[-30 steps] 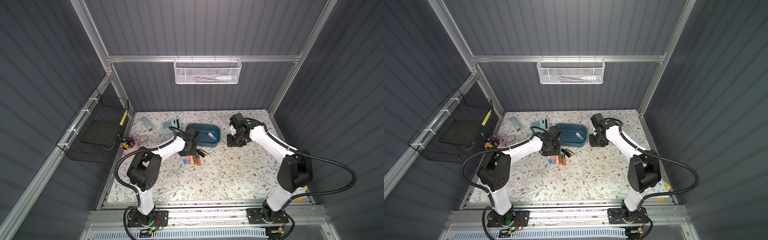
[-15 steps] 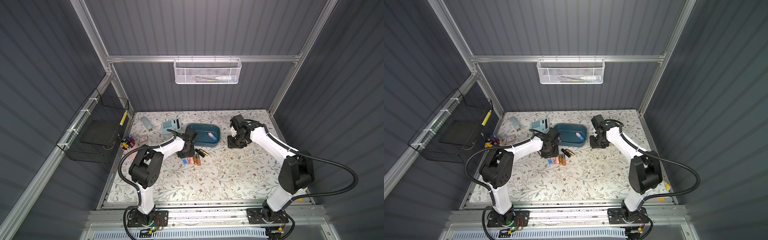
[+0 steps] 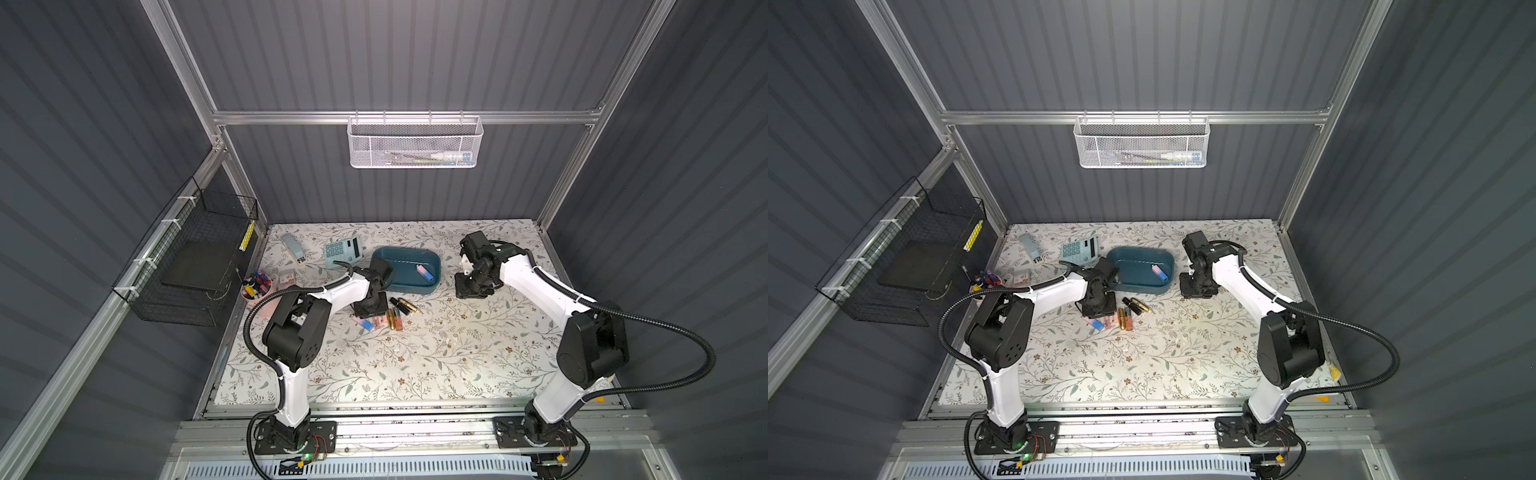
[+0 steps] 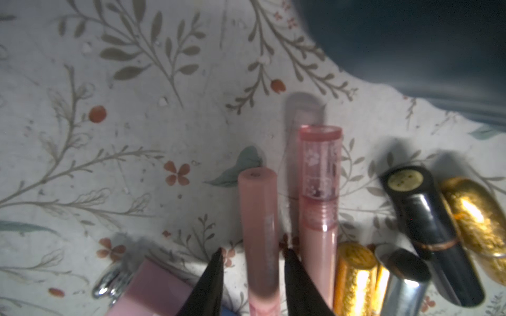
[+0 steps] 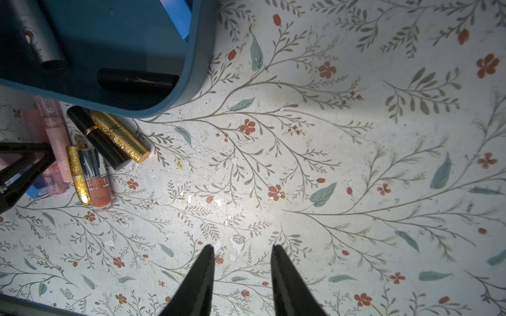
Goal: Put the lipstick into the storage box
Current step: Pick up the lipstick at the center of the board.
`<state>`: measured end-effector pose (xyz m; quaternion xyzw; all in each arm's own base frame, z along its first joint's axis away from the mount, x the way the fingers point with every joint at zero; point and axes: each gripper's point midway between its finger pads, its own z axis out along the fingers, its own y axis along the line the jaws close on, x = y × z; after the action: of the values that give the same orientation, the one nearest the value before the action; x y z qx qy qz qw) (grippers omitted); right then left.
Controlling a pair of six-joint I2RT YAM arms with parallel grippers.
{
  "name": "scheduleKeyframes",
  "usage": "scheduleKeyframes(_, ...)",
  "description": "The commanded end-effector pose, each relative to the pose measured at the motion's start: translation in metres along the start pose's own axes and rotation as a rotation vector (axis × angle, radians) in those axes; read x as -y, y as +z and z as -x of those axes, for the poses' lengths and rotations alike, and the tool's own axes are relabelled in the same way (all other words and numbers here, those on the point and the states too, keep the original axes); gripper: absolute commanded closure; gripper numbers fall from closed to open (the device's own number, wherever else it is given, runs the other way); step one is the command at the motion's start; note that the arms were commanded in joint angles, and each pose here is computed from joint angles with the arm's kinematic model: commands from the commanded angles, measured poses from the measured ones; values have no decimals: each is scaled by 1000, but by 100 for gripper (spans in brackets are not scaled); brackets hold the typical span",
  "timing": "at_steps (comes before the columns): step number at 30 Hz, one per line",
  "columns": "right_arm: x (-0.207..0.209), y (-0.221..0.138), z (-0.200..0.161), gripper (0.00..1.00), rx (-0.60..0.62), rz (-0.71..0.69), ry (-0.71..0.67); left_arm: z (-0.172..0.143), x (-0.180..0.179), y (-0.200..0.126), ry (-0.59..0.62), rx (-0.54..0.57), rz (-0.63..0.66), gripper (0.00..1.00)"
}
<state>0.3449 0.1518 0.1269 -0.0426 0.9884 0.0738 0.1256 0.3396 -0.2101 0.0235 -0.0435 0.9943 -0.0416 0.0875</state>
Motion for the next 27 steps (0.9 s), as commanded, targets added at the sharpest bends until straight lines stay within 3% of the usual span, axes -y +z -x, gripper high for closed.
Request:
scheduleKeyframes(1, 4, -6, -4, 63, 4, -9, -4, -9, -4, 11, -12, -52, 15, 66)
scheduleKeyframes(9, 4, -7, -3, 63, 7, -11, -1, -13, -4, 14, -4, -70, 11, 81)
scheduleKeyframes(14, 4, -8, -2, 63, 9, -12, -1, -5, 1, -2, 8, -45, -6, 91)
scheduleKeyframes(27, 1, -5, 3, 63, 11, -2, 2, 31, 17, -71, 60, 57, -33, 92)
